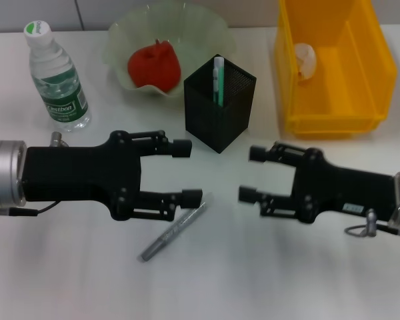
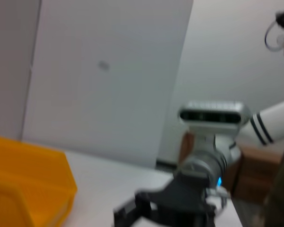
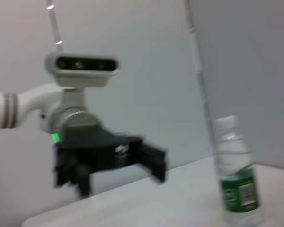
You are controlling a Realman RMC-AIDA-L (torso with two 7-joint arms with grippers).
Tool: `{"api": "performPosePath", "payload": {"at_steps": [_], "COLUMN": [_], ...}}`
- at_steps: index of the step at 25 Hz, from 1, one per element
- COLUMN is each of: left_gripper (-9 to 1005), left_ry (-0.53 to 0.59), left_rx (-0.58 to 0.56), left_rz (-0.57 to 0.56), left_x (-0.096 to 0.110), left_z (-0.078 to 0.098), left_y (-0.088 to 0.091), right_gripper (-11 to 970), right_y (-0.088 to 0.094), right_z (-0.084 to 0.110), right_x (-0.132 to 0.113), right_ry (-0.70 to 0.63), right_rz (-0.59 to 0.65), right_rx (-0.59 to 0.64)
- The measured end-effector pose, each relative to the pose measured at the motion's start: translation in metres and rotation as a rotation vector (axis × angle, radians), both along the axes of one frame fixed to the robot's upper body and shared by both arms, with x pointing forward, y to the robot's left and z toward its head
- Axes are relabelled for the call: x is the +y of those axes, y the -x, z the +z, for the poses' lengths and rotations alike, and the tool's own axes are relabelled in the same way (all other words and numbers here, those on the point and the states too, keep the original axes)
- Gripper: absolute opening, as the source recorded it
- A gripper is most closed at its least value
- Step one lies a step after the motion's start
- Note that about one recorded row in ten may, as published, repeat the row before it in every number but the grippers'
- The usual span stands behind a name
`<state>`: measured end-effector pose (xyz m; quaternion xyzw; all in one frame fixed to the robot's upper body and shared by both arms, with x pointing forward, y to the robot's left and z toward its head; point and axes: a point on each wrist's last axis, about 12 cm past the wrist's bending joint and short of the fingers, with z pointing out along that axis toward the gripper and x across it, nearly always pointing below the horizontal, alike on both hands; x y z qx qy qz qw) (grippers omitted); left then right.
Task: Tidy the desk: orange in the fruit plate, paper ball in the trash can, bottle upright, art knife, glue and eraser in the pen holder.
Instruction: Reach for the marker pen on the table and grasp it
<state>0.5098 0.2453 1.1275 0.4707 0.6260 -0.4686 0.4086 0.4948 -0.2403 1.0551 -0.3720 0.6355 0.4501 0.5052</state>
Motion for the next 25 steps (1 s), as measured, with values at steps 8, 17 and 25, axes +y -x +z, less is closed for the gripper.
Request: {"api": "performPosePath", "payload": {"at_steps": [8,17,25], "left_gripper": [770,768,767], "left_ry": [-0.249,-0.603,-0.918], "left_rx": [0.119,0.342,0.272], "left_rz": [0.016,0.073,0.155], "left_x": [-0.025,-0.074,-0.123], "left_z": [0.031,0.041,0.032], "left_y": [-0.019,-0.043,-0.043], "right_gripper": [785,785,785], "right_y": [0.007,0.01,0.005], "right_z": [-0.003,-0.008,-0.01], "right_x": [-0.026,-0.03,-0.029], "right_ry": [-0.035,-0.025,-0.003], "right_rz": [-0.139,-0.179,-0.199], "right_rx": [0.009,0.02,0.024]}}
